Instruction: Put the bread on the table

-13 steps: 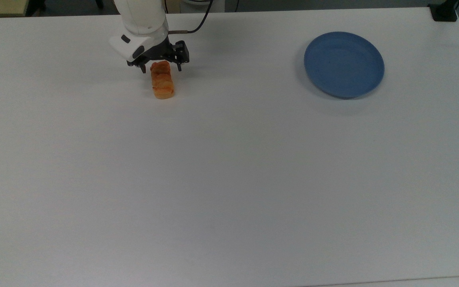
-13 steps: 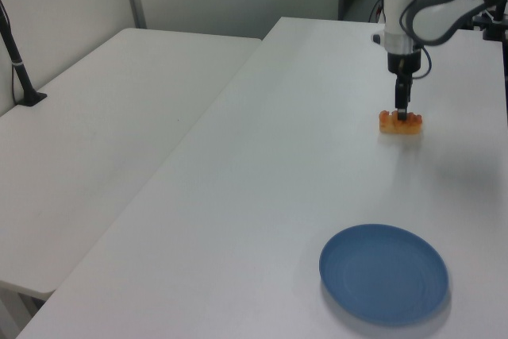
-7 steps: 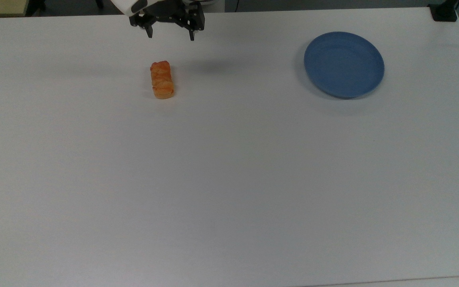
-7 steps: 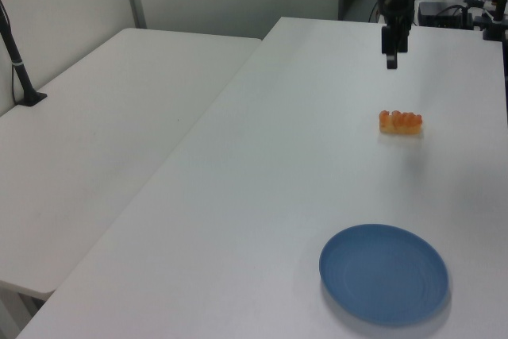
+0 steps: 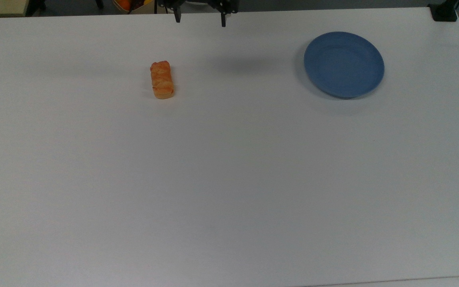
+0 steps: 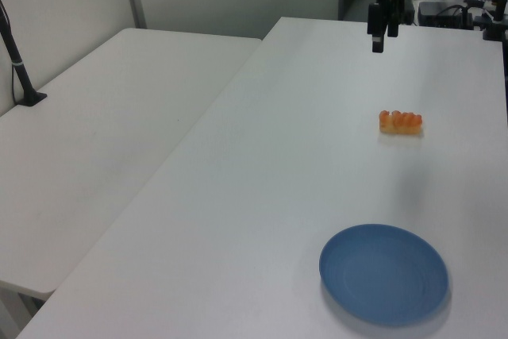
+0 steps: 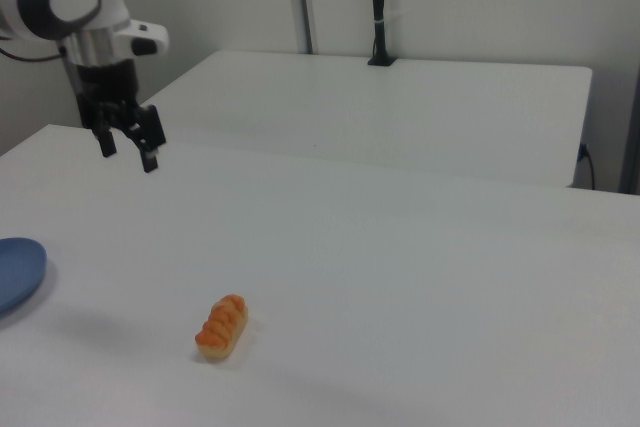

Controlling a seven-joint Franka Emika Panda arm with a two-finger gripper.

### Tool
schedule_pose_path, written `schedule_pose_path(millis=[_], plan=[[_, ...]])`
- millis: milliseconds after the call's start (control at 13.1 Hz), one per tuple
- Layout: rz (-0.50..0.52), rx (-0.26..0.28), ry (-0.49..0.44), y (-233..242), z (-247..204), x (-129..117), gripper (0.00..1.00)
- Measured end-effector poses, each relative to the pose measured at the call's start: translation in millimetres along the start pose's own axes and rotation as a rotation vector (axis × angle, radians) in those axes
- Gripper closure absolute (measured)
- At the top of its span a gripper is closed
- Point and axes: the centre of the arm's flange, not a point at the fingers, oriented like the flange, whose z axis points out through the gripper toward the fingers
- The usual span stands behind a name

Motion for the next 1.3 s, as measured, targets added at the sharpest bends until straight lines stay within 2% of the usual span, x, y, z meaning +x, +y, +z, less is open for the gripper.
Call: schedule_pose_path(millis=[305,611,916,1068,1297], plan=[[0.018,0.012,0.043,-35.5,-21.5,-7.9,0.0],[0.002,0.017,0.061,-38.7,-31.1,-12.3,0.0],[-0.088,0.024,0.118,-17.6,-39.9,-3.9,0.0],[-0.177,0.018,0.153,7.5,-42.7,3.7,0.0],[-0.265,0.009,0.16,23.9,-40.3,3.9,0.0]])
